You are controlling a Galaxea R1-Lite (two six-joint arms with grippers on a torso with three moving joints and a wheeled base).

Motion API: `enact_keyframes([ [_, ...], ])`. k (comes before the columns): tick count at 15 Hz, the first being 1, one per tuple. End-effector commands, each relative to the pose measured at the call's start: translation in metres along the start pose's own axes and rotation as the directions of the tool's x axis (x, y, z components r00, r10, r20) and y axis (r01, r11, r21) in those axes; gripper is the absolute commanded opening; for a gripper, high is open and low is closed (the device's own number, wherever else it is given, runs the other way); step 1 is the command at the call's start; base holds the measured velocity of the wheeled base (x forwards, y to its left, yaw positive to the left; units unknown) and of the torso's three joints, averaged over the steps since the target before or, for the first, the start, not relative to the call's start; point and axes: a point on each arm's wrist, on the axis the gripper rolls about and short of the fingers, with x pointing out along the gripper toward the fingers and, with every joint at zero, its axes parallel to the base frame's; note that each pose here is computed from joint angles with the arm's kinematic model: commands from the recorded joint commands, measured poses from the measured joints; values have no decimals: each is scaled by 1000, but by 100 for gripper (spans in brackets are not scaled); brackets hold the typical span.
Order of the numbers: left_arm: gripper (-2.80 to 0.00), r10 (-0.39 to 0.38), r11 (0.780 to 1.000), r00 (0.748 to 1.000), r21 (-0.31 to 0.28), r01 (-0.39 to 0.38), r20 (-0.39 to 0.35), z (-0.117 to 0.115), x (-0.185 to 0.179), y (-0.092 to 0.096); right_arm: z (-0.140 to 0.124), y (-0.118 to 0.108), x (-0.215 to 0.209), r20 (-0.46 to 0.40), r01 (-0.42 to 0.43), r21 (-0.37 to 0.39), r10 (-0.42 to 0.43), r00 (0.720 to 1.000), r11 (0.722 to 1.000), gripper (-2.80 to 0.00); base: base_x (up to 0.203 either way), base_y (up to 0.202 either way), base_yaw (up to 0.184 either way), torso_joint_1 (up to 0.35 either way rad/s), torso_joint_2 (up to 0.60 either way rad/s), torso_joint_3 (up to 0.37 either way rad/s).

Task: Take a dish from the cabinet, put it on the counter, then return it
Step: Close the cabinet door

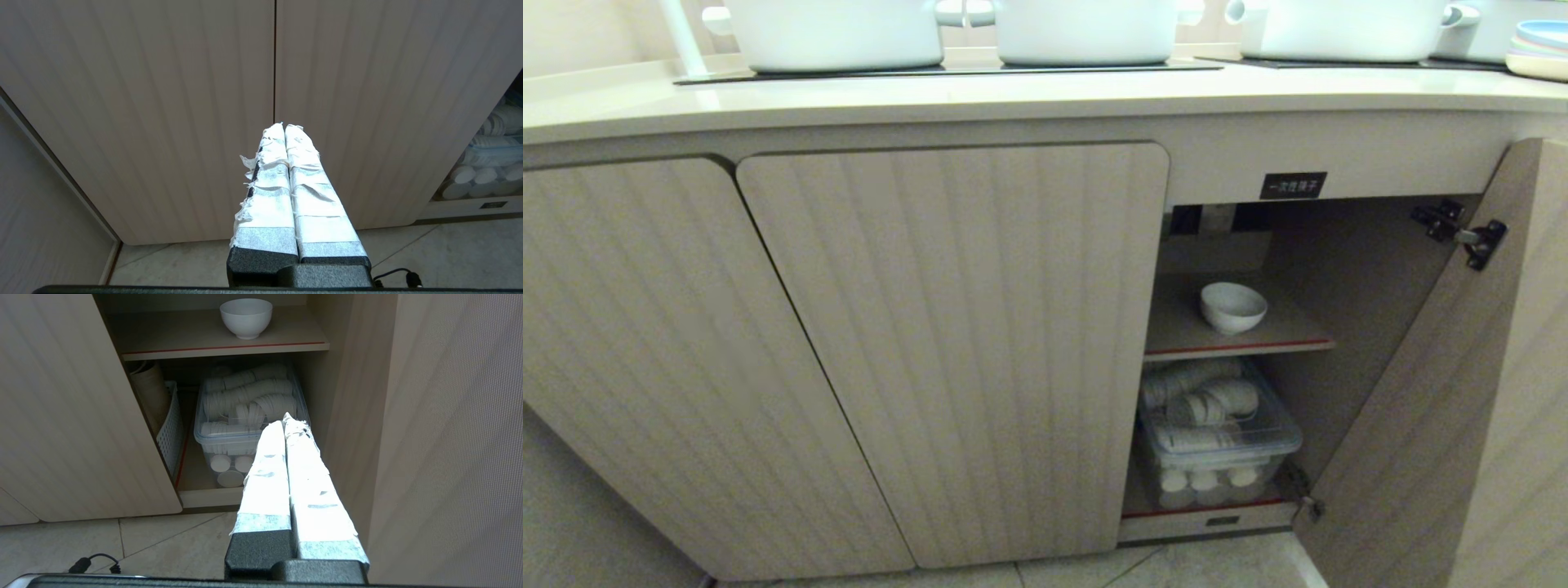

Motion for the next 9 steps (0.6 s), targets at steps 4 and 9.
enact_keyframes([
  [4, -280, 0, 1000, 1000, 0, 0, 0, 0, 0, 0, 0, 0, 0, -1, 0, 0, 0, 1000, 1000, -280, 0, 0, 0, 0, 0, 0],
  [9, -280, 0, 1000, 1000, 0, 0, 0, 0, 0, 0, 0, 0, 0, -1, 0, -7, 0, 1000, 1000, -280, 0, 0, 0, 0, 0, 0],
])
